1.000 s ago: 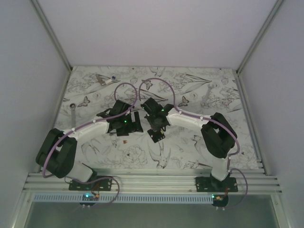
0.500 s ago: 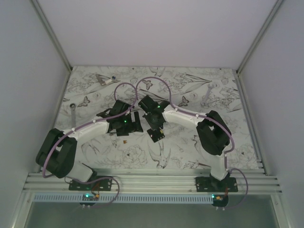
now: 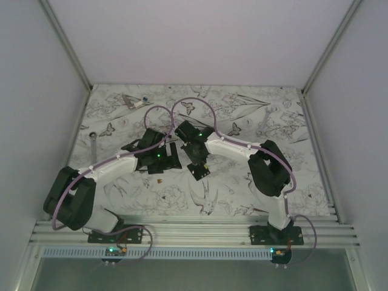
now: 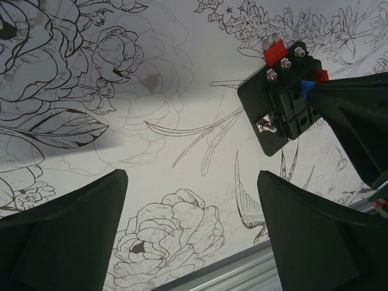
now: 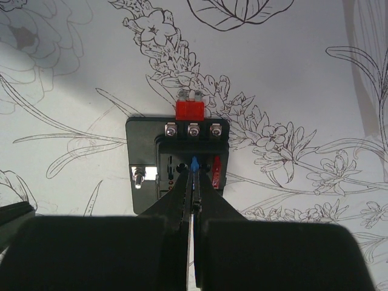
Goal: Snap on the fuse box
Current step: Install the fuse at the fuse box base.
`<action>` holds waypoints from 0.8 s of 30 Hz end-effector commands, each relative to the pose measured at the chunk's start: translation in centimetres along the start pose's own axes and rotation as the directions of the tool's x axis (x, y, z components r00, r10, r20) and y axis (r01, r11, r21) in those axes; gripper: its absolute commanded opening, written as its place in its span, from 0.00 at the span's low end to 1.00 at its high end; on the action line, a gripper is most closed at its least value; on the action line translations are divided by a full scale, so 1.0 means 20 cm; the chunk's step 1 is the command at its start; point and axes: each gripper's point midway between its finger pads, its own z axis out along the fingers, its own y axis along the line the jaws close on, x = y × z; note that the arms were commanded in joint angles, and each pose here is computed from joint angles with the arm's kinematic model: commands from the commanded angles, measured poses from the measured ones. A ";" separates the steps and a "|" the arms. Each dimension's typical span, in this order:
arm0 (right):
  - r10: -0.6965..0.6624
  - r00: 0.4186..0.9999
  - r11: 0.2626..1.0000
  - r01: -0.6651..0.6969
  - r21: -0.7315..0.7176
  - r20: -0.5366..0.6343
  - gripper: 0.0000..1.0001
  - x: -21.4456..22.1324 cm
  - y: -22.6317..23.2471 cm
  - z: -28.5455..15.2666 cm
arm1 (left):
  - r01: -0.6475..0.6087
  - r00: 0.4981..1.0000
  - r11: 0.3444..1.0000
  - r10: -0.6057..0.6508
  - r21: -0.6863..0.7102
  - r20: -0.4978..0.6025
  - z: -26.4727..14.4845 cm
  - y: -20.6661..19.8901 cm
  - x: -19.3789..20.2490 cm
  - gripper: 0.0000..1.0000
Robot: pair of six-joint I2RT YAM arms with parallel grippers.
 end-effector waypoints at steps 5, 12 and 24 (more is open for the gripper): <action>0.007 1.000 1.000 -0.007 -0.010 0.007 0.12 0.03 0.00 0.01 | 0.007 0.999 1.000 -0.008 0.009 0.033 -0.05 0.01 0.00 0.92; 0.016 0.995 1.000 -0.016 -0.005 0.102 0.26 -0.06 0.00 -0.15 | 0.010 0.999 1.000 -0.010 0.015 0.037 -0.06 0.02 0.00 0.92; 0.032 0.972 0.999 -0.026 -0.029 0.233 0.41 -0.10 -0.01 -0.30 | 0.002 0.999 1.000 -0.002 -0.002 0.046 -0.10 0.05 0.03 0.92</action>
